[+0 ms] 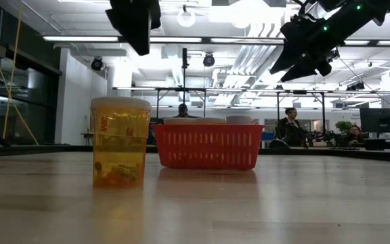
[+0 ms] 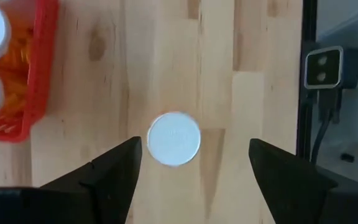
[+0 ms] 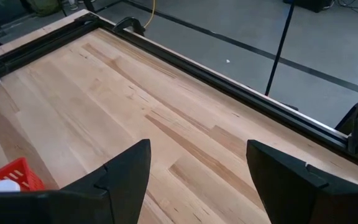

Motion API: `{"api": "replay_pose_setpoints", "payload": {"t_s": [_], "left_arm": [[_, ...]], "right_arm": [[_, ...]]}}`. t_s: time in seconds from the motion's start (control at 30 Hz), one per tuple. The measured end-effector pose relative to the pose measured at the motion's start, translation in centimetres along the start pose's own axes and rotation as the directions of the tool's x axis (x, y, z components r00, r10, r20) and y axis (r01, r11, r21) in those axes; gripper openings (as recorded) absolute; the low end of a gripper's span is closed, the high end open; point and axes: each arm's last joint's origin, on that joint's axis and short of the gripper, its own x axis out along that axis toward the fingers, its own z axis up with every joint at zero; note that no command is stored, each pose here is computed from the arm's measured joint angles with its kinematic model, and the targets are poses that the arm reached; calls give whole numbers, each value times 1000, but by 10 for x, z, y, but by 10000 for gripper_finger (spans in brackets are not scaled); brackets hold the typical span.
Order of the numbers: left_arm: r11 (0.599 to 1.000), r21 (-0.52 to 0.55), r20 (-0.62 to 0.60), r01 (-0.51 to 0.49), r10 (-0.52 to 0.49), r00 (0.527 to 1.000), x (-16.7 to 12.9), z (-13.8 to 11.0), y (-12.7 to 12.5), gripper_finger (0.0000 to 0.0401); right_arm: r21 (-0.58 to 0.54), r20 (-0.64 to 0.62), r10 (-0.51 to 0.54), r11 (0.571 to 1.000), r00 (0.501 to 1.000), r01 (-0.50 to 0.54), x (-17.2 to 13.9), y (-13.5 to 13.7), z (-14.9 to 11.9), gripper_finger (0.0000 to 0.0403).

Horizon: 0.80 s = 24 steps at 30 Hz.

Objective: Pick and place pill bottles into a basket
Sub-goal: Put the orange pill bottle into the red bin

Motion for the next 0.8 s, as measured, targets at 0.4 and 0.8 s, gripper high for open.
{"api": "replay_pose_setpoints", "payload": {"t_s": [0.4,0.8], "left_arm": [[999,10,-79,-41,42,996,43,-1,-3,330],[997,24,-118,-76,78,990,62,-3,-2,330]], "right_arm": [[-4,-13,-2,1000,1000,2,0,0,-1,256],[-9,-26,-2,1000,1000,2,0,-1,-2,256]]}}
